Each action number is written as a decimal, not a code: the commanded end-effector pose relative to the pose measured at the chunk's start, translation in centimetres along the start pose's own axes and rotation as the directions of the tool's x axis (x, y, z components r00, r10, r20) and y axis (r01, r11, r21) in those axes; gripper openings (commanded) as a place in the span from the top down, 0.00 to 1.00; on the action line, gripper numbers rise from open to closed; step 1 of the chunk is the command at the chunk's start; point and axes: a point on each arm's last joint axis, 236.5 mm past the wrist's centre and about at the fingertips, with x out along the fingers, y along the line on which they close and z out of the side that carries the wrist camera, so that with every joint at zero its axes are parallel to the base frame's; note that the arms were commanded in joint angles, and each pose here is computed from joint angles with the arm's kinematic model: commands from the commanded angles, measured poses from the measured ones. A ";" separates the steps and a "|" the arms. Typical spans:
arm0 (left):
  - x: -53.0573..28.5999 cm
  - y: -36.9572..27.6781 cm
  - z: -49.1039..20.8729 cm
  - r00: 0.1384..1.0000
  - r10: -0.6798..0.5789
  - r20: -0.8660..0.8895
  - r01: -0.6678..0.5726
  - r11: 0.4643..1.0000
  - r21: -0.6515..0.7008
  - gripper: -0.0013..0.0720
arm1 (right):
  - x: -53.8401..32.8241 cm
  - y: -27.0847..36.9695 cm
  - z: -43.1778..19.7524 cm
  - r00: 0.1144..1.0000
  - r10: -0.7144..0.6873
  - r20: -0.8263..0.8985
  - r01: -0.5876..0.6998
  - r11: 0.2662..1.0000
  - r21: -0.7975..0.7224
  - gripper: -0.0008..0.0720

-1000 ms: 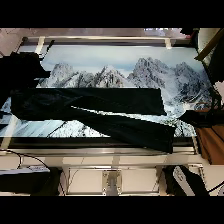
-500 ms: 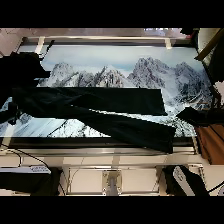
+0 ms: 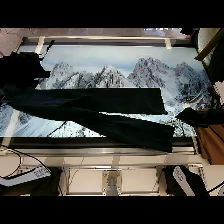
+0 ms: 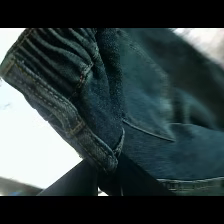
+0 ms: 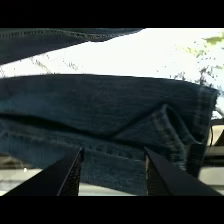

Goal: Fold the clothes and pants, and hang the long-sleeved shirts on hangers.

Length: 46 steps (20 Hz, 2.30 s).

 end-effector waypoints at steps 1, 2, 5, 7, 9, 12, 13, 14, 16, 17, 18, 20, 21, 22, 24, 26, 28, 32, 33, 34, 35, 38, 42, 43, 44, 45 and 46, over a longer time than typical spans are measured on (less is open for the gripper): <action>-2.3 1.2 -0.5 0.968 0.246 -0.055 -0.241 0.966 0.095 0.94 | -0.1 -0.3 1.4 0.998 -0.012 0.060 0.012 1.000 -0.002 0.44; -0.5 -0.2 0.1 0.971 0.232 -0.057 -0.224 0.968 0.117 0.94 | -0.1 -0.3 1.6 0.998 -0.014 0.069 0.014 1.000 -0.002 0.44; 6.7 -3.0 1.5 0.975 0.205 -0.089 -0.186 0.965 0.185 0.93 | -0.1 -0.3 1.7 0.997 -0.014 0.071 0.014 1.000 -0.002 0.44; 11.6 -3.6 0.8 0.968 0.198 -0.155 -0.167 0.967 0.193 0.93 | -0.1 -0.3 1.7 0.997 -0.014 0.070 0.014 1.000 -0.001 0.44; 15.6 -4.3 0.5 0.970 0.161 -0.181 -0.129 0.976 0.177 0.43 | -0.1 -0.3 1.6 0.998 -0.012 0.069 0.012 1.000 -0.001 0.43; 15.6 -4.2 3.0 0.988 0.133 -0.078 -0.126 0.988 0.094 0.02 | 0.0 -0.1 1.0 0.999 -0.004 0.040 0.004 1.000 -0.001 0.43; 14.3 -3.6 4.1 0.990 0.139 -0.032 -0.136 0.987 0.083 0.02 | 0.0 0.0 0.6 1.000 -0.001 0.026 0.001 1.000 -0.001 0.43; 12.4 -2.3 5.0 0.987 0.161 0.012 -0.162 0.984 0.072 0.02 | 0.0 0.1 0.3 1.000 0.002 0.011 -0.002 1.000 -0.001 0.44; 8.0 1.6 6.3 0.968 0.232 0.089 -0.235 0.972 0.024 0.02 | 0.0 0.1 0.0 1.000 0.005 -0.002 -0.005 1.000 -0.001 0.44; 5.9 3.5 6.3 0.960 0.254 0.117 -0.253 0.967 -0.025 0.02 | 0.0 0.1 0.0 1.000 0.004 0.002 -0.004 1.000 -0.001 0.44; 4.0 5.6 5.8 0.952 0.276 0.132 -0.267 0.960 -0.078 0.02 | 0.0 0.1 0.1 1.000 0.004 0.003 -0.004 1.000 -0.001 0.44; 1.6 10.8 2.8 0.938 0.327 0.117 -0.299 0.932 -0.206 0.03 | 0.0 0.0 0.3 1.000 0.001 0.013 -0.001 1.000 -0.001 0.44; 1.7 12.5 0.7 0.943 0.321 0.086 -0.289 0.920 -0.266 0.03 | 0.0 0.0 0.6 1.000 -0.001 0.026 0.001 1.000 -0.001 0.44; 2.7 13.5 -1.7 0.959 0.280 0.050 -0.251 0.916 -0.312 0.03 | 0.0 -0.1 0.8 0.999 -0.003 0.033 0.003 1.000 -0.001 0.44; 6.3 13.4 -5.1 0.990 0.131 0.047 -0.104 0.921 -0.377 0.04 | -0.1 -0.2 1.5 0.998 -0.009 0.064 0.008 1.000 0.005 0.44; 8.9 12.7 -5.5 0.989 0.016 0.150 0.052 0.898 -0.437 0.16 | -0.1 -0.1 1.3 0.998 -0.004 0.056 0.003 1.000 0.014 0.44; 10.7 12.4 -5.1 0.976 -0.045 0.212 0.141 0.876 -0.462 0.16 | 0.0 0.1 0.7 0.999 0.002 0.032 -0.003 1.000 0.028 0.43; 11.0 9.0 -0.6 0.890 -0.220 0.400 0.394 0.814 -0.428 0.17 | 0.0 0.2 0.4 1.000 0.006 0.017 -0.007 0.999 0.053 0.44; 10.9 8.6 0.1 0.875 -0.232 0.426 0.418 0.806 -0.419 0.17 | 0.0 0.2 0.4 1.000 0.007 0.017 -0.008 0.998 0.055 0.44; 11.0 8.5 0.3 0.873 -0.231 0.430 0.417 0.811 -0.411 0.17 | 0.0 0.2 0.4 1.000 0.008 0.017 -0.008 0.998 0.056 0.44; 11.3 8.5 0.3 0.876 -0.228 0.426 0.412 0.813 -0.411 0.17 | 0.0 0.2 0.4 1.000 0.007 0.017 -0.008 0.998 0.056 0.44; 12.6 8.4 -0.1 0.881 -0.240 0.408 0.418 0.799 -0.433 0.17 | 0.0 0.2 0.4 1.000 0.008 0.018 -0.009 0.998 0.058 0.44; 14.2 6.4 0.1 0.873 -0.286 0.394 0.447 0.794 -0.412 0.33 | 0.0 0.2 0.5 1.000 0.007 0.022 -0.008 0.997 0.080 0.44; 14.1 5.8 0.7 0.861 -0.299 0.411 0.467 0.785 -0.406 0.35 | 0.0 0.2 0.5 1.000 0.007 0.022 -0.008 0.997 0.080 0.44; 13.9 5.3 1.3 0.848 -0.309 0.431 0.489 0.771 -0.408 0.50 | 0.0 0.2 0.5 1.000 0.007 0.021 -0.009 0.997 0.080 0.44; 13.6 5.1 1.8 0.838 -0.314 0.445 0.500 0.769 -0.399 0.81 | 0.0 0.2 0.5 1.000 0.006 0.021 -0.008 0.997 0.080 0.44; 13.2 4.9 2.2 0.834 -0.323 0.448 0.502 0.781 -0.371 0.93 | 0.0 0.2 0.5 1.000 0.007 0.020 -0.008 0.997 0.079 0.44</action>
